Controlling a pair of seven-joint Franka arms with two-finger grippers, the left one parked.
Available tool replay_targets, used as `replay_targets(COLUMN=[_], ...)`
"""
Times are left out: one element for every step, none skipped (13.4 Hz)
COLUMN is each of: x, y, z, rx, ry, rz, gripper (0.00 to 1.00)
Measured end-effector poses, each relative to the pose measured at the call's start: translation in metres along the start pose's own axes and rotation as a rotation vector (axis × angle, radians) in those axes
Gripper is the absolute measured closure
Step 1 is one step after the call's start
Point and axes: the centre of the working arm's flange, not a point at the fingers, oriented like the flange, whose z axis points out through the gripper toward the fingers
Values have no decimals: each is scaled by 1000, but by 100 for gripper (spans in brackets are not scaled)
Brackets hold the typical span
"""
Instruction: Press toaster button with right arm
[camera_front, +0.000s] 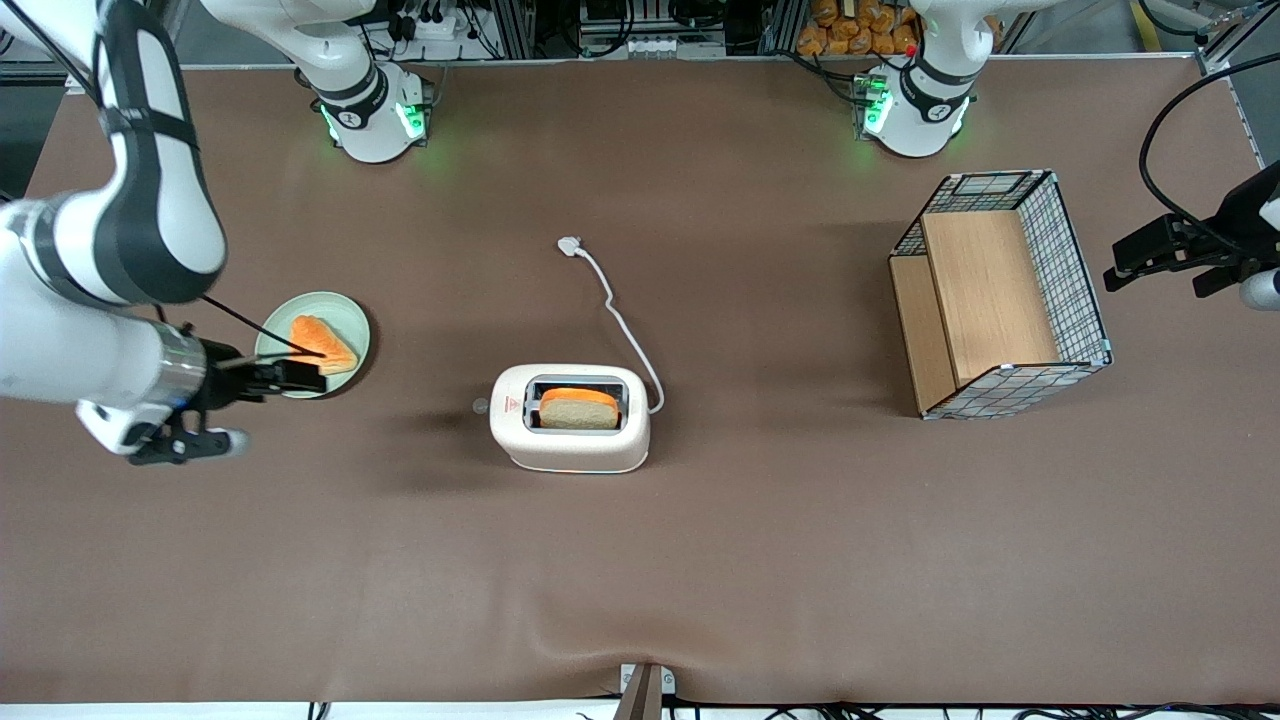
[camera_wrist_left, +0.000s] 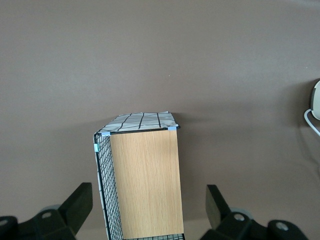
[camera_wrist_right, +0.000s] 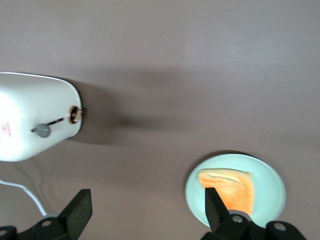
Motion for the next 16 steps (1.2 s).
replay_targets(x=[-8, -16, -24, -32, -42, -51, -60, -69, -78, -87, -95, -101, -105, -108, -111, -114], y=[13, 27, 42, 57, 70, 78, 82, 83, 81, 78, 75, 72, 69, 65, 61, 58], z=[-14, -27, -40, -52, -65, -77, -89, -101, -111, -121, -128, -133, -137, -141, -144, -146], rx=[-16, -26, -31, -32, -37, -47, -56, -59, -58, -57, -55, -53, -54, -59, -63, -65], ry=[15, 30, 41, 47, 53, 59, 66, 72, 74, 72, 68, 65, 66, 69, 67, 64], rz=[11, 15, 18, 30, 41, 51, 58, 62, 64, 74, 92, 109, 116, 116, 117, 122], gripper=[0, 0, 0, 0, 0, 0, 0, 0, 0, 0, 0, 0, 0, 0, 0, 0])
